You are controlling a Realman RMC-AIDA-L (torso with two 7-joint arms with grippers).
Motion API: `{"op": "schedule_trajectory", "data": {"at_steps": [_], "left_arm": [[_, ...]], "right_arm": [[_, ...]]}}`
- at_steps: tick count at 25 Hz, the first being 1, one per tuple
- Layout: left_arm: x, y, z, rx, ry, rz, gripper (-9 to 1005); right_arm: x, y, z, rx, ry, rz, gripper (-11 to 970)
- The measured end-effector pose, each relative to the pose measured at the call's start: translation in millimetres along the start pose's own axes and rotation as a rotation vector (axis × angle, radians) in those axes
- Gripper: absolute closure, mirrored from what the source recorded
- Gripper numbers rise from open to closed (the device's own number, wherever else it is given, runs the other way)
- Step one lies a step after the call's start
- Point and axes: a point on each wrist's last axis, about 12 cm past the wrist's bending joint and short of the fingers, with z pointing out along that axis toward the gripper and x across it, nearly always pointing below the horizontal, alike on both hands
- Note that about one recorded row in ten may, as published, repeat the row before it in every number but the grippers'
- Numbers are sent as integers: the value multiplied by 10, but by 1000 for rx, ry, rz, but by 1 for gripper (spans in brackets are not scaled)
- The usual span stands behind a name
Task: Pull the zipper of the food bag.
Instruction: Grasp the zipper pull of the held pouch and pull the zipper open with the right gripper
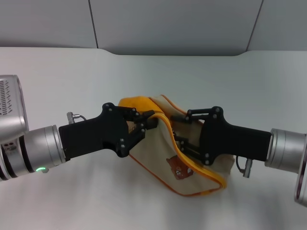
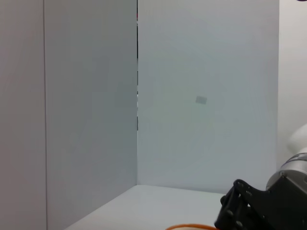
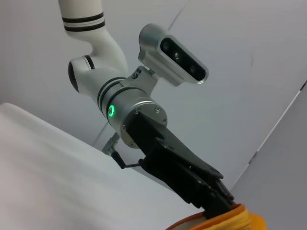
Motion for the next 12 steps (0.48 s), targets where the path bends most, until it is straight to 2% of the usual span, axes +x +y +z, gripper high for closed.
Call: {"op": "schedule_trajectory", "data": {"at_steps": [12], "left_arm": [[-5, -14, -1, 7, -9, -2, 905]], "right_arm": [[4, 7, 1, -2, 3, 5, 797]]}}
